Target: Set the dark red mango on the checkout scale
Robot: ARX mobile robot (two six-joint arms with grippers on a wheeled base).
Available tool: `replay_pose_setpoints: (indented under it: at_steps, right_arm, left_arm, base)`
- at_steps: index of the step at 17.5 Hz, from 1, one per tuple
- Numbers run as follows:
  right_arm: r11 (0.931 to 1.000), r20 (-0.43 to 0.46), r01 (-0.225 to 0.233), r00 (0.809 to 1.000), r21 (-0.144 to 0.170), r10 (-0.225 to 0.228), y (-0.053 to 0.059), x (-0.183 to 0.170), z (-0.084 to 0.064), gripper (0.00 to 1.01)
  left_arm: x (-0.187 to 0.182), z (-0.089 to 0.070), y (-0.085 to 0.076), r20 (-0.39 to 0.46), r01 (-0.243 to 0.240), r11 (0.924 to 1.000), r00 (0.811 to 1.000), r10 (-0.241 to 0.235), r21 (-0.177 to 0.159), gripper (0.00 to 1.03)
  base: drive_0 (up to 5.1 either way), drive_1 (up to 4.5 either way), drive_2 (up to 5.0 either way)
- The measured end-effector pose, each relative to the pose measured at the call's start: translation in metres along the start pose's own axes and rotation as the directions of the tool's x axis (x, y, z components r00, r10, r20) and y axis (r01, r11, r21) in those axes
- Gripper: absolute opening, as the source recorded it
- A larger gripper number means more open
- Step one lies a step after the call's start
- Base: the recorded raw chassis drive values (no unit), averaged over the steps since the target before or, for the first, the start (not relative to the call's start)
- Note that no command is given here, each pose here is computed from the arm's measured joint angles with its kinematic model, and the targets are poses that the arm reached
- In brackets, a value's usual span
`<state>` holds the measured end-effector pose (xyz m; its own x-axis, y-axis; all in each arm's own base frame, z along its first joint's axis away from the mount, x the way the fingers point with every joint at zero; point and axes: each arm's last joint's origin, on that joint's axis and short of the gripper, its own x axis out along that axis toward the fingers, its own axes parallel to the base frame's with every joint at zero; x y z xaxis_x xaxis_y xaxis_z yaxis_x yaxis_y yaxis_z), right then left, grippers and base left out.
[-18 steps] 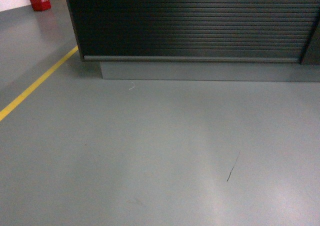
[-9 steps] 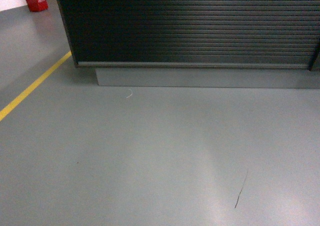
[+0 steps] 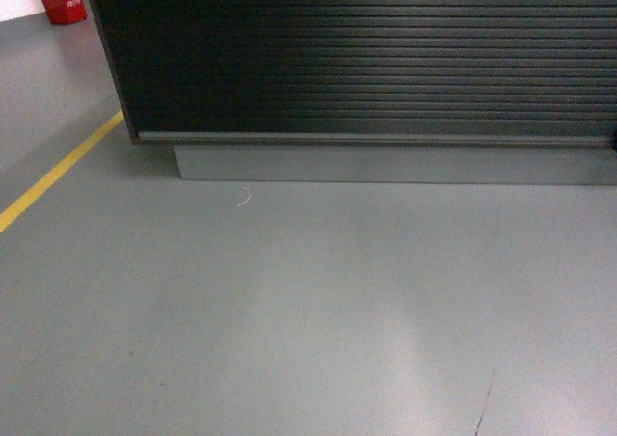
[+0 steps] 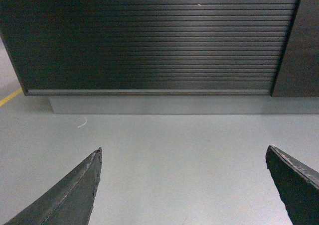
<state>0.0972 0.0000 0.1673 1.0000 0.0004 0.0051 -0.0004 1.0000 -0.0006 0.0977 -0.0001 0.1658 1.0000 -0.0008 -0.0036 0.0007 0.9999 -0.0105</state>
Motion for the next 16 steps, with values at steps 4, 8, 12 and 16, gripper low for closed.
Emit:
replay_pose_setpoints:
  at_steps: [4,8,12,16]
  right_arm:
    - [1.0000,-0.001,0.000,1.000,0.000,0.000,0.0000,0.0000,-0.0001,0.98]
    - [1.0000,0.000,0.000,1.000,0.000,0.000,0.0000,0.0000,0.0000,0.98]
    - [1.0000,-0.002,0.000,1.000,0.000,0.000,0.0000,0.0000,-0.0001,0.98]
    - [1.0000,-0.001,0.000,1.000,0.000,0.000,0.0000,0.0000,-0.0001,0.98]
  left_arm:
    - [0.0000,0.0000,0.0000,0.000,0.000,1.0000,1.000,0.000,0.000,0.98]
    - [0.0000,-0.0001,0.0000,-0.001,0.000,1.0000,1.000,0.000,0.000,0.98]
    - [0.0000,0.0000,0.0000,0.000,0.000,1.0000,1.000,0.000,0.000,0.98]
    - [0.0000,0.0001,0.0000,0.001,0.000,1.0000,1.000,0.000,0.000,0.98]
  base:
    - [0.1,3.14,-3.0]
    - [0.1,3.13,-3.0]
    - [0.1,3.13,-3.0]
    - [0.0,3.08,-3.0]
